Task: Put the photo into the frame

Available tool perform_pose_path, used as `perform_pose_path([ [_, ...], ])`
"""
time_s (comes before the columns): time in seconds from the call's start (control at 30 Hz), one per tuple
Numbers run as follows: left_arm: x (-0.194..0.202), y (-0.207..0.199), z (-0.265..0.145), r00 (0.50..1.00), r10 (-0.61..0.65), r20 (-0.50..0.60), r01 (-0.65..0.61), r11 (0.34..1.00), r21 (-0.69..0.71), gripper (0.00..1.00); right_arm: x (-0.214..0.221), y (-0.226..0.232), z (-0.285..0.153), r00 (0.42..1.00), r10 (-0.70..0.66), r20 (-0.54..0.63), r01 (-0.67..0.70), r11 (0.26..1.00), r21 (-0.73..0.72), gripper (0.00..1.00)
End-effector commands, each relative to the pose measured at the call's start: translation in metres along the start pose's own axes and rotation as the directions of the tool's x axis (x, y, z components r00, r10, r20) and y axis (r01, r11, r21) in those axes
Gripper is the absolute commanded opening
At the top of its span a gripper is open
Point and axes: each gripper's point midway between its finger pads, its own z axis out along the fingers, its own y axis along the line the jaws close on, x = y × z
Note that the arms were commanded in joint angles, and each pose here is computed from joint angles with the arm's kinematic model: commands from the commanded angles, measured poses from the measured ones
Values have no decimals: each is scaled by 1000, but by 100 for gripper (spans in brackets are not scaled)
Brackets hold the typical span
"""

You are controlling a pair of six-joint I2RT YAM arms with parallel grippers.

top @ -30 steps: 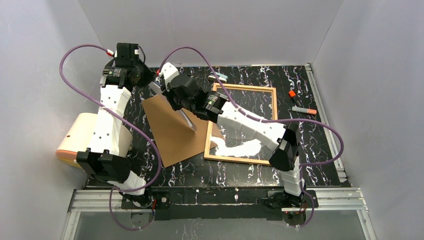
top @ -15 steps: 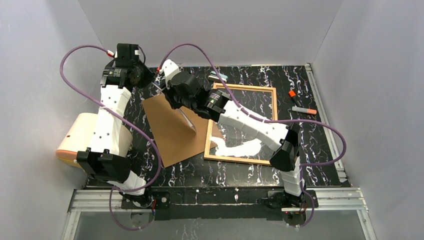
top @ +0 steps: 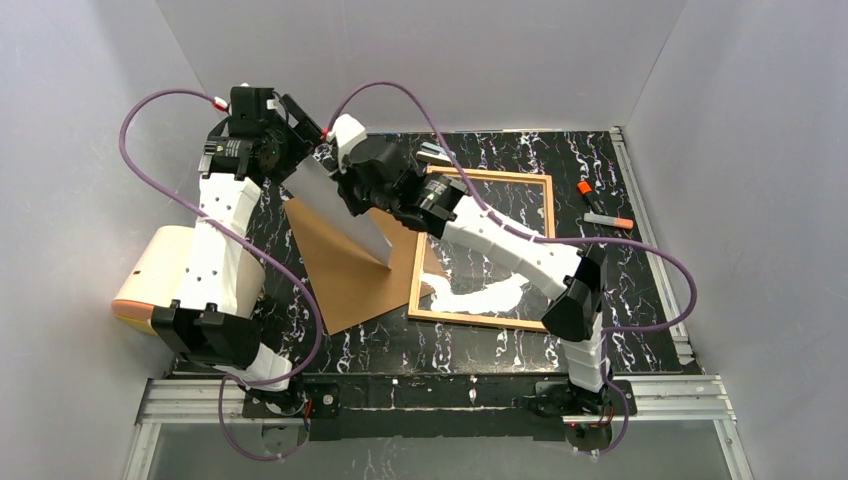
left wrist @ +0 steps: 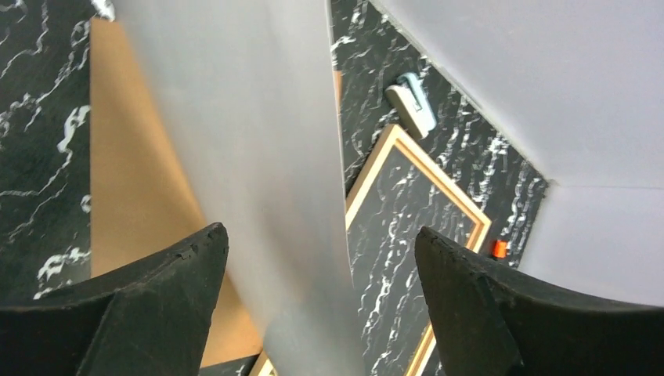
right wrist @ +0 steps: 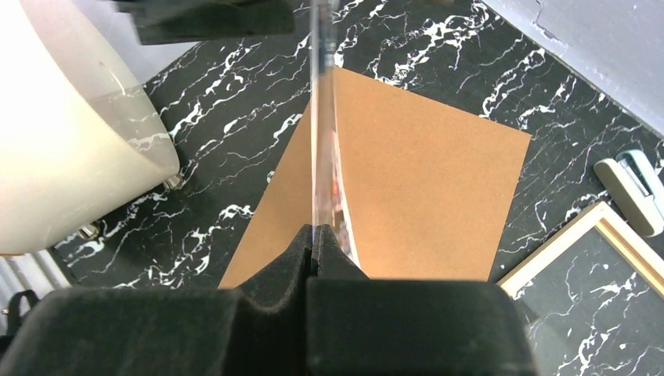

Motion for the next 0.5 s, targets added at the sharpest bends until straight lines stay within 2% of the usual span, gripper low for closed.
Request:
perform_pose_path([
  [0.0, -23, -31, -37, 995, 5, 95, -22, 985, 172, 93, -55, -48, -39, 970, 202, 133, -201, 979, -21, 1],
  [0.07, -24, -43, -43, 995, 22, 98, -45, 971, 235, 98, -53, -77, -49, 938, 320, 130, -316, 947, -54, 1],
  [0.17, -23, -57, -49, 995, 41, 87, -66, 948, 310, 98, -34, -132, -62, 858, 499, 123, -497, 867, -51, 1],
  [0.23, -20, -62, -51, 995, 48, 82, -74, 936, 344, 98, 0, -168, -68, 785, 614, 86, -615, 789, -17, 1],
  [0.33, -17, -68, -53, 995, 50, 81, -78, 918, 388, 98, 41, -217, -92, 670, 735, 105, -741, 670, 44, 1],
  [0.47, -9, -70, -49, 997, 54, 58, -73, 904, 421, 98, 101, -253, -123, 561, 820, 113, -826, 546, 140, 1],
])
